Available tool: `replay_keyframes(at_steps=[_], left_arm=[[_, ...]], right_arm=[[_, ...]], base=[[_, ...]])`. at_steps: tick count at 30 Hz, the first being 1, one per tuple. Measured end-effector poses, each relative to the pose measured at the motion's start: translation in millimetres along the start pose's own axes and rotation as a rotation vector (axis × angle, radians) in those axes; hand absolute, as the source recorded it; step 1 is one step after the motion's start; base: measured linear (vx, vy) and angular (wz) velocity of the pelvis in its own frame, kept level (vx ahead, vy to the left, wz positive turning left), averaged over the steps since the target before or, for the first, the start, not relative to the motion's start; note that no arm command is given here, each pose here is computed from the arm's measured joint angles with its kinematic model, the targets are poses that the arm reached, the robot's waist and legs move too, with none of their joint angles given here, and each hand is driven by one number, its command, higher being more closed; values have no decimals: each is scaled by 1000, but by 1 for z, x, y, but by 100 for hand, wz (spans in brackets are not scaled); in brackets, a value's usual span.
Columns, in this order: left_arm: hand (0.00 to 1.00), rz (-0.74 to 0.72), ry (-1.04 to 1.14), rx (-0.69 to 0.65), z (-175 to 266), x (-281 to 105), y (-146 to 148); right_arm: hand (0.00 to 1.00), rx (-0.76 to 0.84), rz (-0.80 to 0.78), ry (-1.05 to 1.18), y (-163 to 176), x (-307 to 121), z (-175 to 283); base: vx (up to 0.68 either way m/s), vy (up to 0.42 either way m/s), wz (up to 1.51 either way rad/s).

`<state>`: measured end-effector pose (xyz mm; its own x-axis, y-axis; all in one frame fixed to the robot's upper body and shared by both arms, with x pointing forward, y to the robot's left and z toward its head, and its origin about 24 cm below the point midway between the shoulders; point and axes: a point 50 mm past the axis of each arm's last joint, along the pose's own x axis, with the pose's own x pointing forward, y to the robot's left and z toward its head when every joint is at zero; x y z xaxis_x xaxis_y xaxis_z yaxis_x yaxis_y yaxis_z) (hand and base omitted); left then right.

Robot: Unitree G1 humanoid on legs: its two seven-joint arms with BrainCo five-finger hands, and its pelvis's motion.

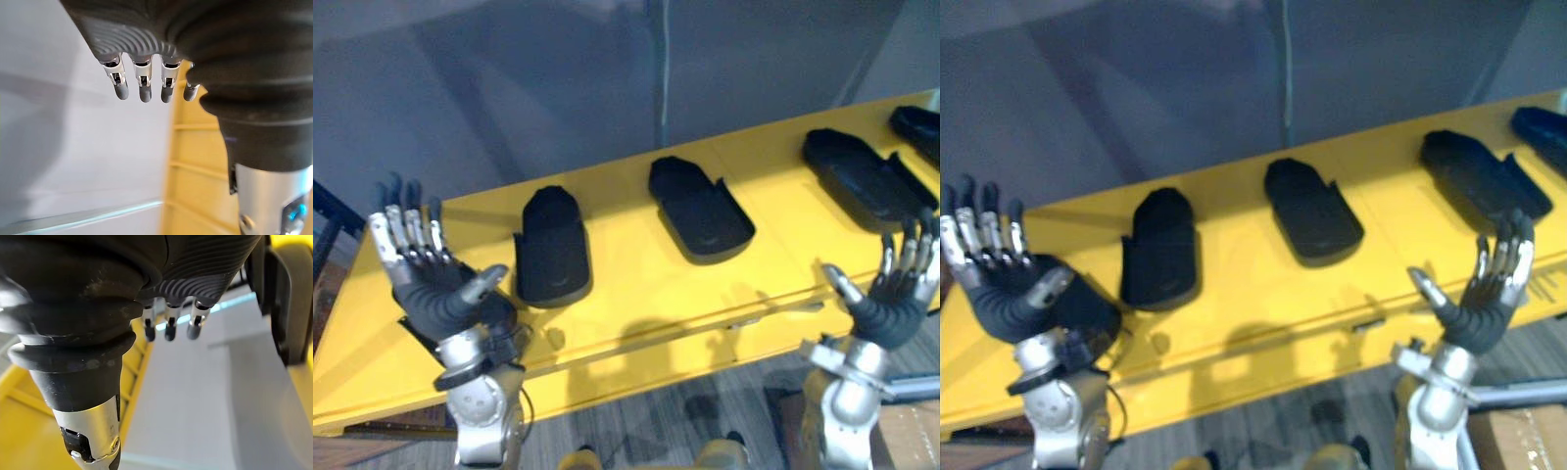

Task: Walk over and take plastic housings, then place them on the shelf

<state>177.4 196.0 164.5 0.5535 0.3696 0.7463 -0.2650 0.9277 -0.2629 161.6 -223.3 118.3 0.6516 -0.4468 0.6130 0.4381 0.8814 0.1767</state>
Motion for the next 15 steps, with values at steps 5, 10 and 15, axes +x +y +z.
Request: replay_keyframes(at_steps=[5,10,15], left_arm=[[0,20,-70,97,-1,9,-5],[0,106,-97,144,0,6,-4],[0,211,-102,157,2,2,6]], right_arm=[[0,15,59,-29,5,1,3],[0,14,84,-61,9,14,-1],[0,14,61,-55,8,14,-4]], base=[[-28,-47,-12],[40,3,-10],[33,5,19]])
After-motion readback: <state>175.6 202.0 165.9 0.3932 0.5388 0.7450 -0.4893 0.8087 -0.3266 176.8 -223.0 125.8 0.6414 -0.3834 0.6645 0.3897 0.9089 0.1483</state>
